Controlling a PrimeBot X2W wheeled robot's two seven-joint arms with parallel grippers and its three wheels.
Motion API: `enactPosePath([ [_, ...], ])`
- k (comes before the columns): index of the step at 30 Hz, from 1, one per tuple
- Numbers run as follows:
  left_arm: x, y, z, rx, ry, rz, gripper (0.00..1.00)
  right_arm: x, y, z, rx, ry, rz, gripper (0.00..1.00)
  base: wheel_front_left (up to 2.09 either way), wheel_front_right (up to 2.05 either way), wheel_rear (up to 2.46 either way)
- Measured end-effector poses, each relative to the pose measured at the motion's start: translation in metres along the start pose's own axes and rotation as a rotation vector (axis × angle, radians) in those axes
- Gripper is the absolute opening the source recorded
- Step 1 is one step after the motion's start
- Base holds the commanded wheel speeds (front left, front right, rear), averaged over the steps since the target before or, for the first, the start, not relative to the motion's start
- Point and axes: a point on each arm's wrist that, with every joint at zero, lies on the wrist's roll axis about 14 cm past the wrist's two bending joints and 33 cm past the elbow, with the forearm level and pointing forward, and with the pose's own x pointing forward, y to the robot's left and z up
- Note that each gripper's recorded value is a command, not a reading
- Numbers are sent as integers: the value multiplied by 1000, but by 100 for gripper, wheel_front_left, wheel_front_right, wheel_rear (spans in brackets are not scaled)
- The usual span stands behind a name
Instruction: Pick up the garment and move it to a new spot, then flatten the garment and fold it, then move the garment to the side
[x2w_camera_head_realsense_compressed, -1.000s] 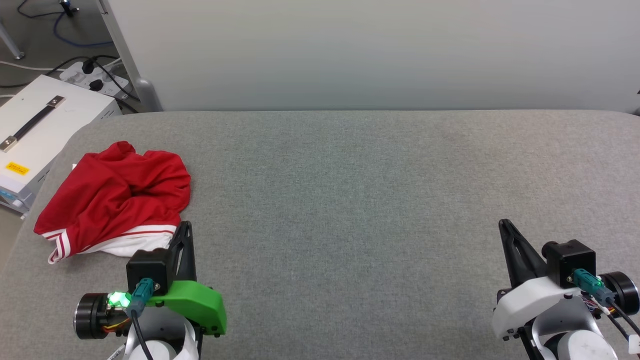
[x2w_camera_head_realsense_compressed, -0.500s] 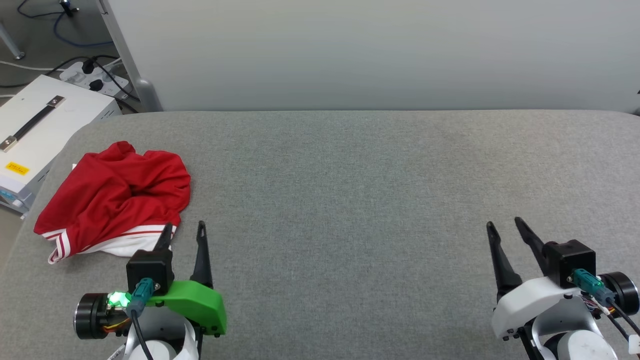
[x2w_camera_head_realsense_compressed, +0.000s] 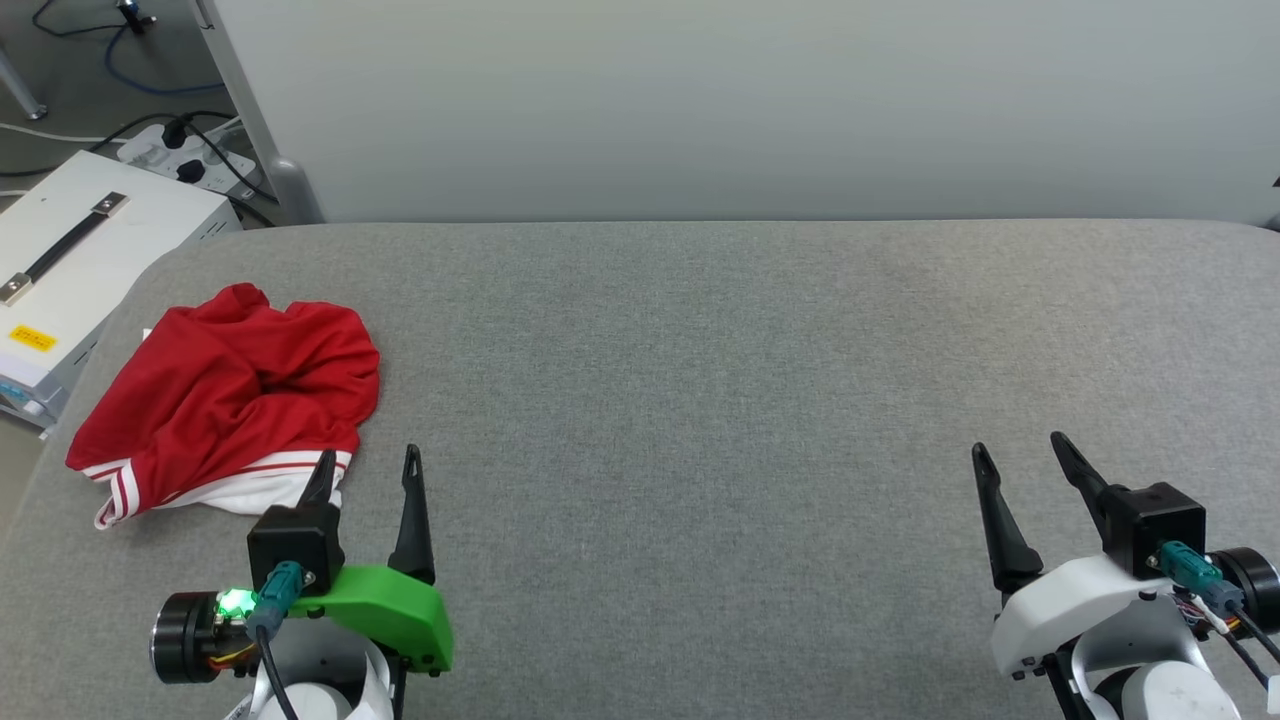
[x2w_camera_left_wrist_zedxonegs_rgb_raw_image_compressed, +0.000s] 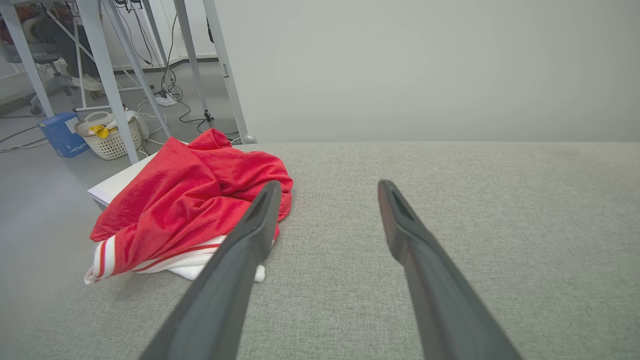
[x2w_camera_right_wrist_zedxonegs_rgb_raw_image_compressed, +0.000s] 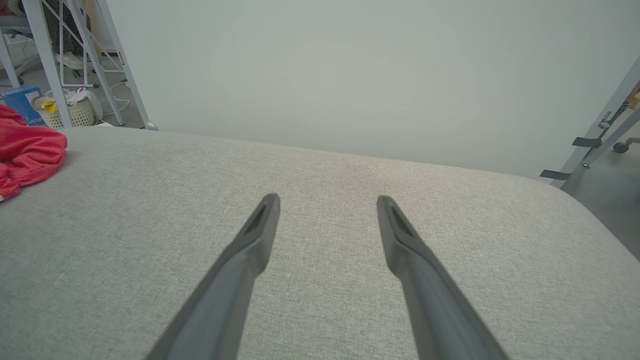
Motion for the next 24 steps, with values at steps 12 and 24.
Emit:
enactPosePath([
  [12, 0, 1, 2, -30, -21, 2, 100, -1, -4, 2, 17, -21, -13, 100, 0, 0, 0],
  [24, 0, 1, -5, -63, -15, 0, 100, 1, -7, 2, 27, -38, -19, 100, 0, 0, 0],
])
